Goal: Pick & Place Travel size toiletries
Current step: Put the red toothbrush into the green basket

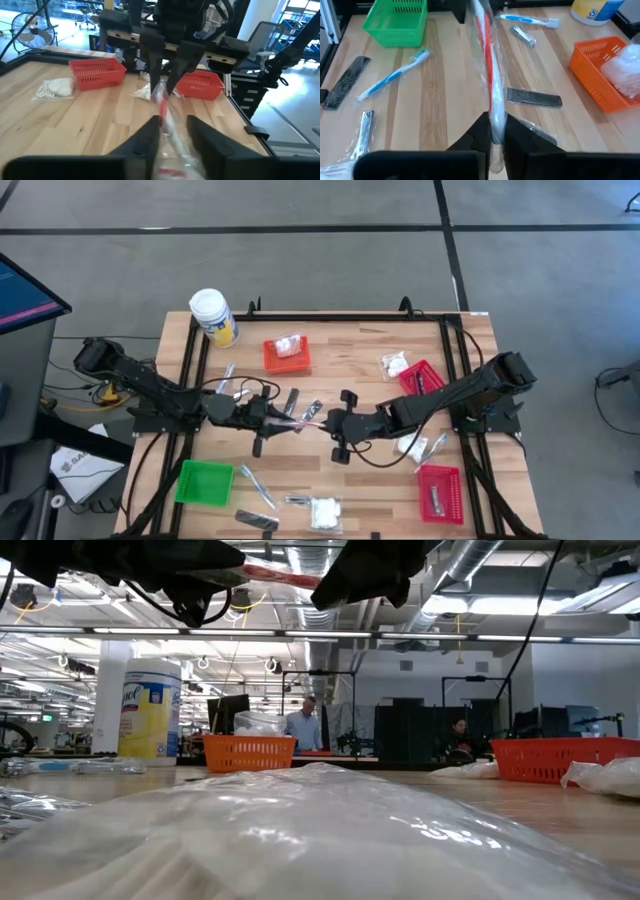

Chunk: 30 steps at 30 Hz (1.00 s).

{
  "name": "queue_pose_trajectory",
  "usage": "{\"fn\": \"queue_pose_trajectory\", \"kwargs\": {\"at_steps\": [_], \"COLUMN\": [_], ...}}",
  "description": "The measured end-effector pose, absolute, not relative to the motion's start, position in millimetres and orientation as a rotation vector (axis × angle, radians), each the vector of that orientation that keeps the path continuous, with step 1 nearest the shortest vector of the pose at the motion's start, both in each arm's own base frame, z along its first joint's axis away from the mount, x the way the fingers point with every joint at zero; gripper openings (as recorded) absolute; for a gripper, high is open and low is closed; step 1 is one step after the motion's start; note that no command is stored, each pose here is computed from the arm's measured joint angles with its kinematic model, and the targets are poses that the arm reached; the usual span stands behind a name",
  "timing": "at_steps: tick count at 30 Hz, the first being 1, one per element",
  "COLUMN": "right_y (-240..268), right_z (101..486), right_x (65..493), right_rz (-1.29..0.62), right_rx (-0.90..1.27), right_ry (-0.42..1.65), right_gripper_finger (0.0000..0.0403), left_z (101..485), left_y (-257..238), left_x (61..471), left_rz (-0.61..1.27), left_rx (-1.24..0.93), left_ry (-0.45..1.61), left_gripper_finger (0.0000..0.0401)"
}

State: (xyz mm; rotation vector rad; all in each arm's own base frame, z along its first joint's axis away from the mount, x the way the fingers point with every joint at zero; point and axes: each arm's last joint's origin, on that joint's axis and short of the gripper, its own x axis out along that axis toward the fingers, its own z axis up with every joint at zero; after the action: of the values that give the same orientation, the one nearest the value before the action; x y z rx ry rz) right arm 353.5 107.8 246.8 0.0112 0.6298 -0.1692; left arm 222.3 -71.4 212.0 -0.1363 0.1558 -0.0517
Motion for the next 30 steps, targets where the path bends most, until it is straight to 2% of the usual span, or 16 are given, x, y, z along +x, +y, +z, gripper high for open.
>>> {"fn": "queue_pose_trajectory", "kwargs": {"at_steps": [6, 13, 21, 30], "right_y": [107.1, 108.4, 108.8, 107.6], "right_z": [243.8, 240.6, 238.4, 237.5], "right_x": [351.1, 347.7, 346.0, 345.9], "right_rz": [-0.18, -0.176, -0.15, -0.131], "right_rx": [0.05, 0.065, 0.102, 0.139], "right_ry": [0.666, 0.71, 0.747, 0.767], "right_gripper_finger": [0.0015, 0.0011, 0.0011, 0.0011], "left_z": [213.4, 218.8, 226.3, 244.0], "left_y": [-69.8, -64.2, -61.7, -73.8], "left_x": [218.3, 207.8, 201.5, 234.9], "left_rz": [-0.047, 0.024, 0.03, 0.029], "left_rx": [-0.109, -0.068, -0.055, 0.106], "left_ry": [0.178, 0.205, 0.198, 0.47], "left_gripper_finger": [0.0161, 0.0205, 0.0219, 0.0223]}}
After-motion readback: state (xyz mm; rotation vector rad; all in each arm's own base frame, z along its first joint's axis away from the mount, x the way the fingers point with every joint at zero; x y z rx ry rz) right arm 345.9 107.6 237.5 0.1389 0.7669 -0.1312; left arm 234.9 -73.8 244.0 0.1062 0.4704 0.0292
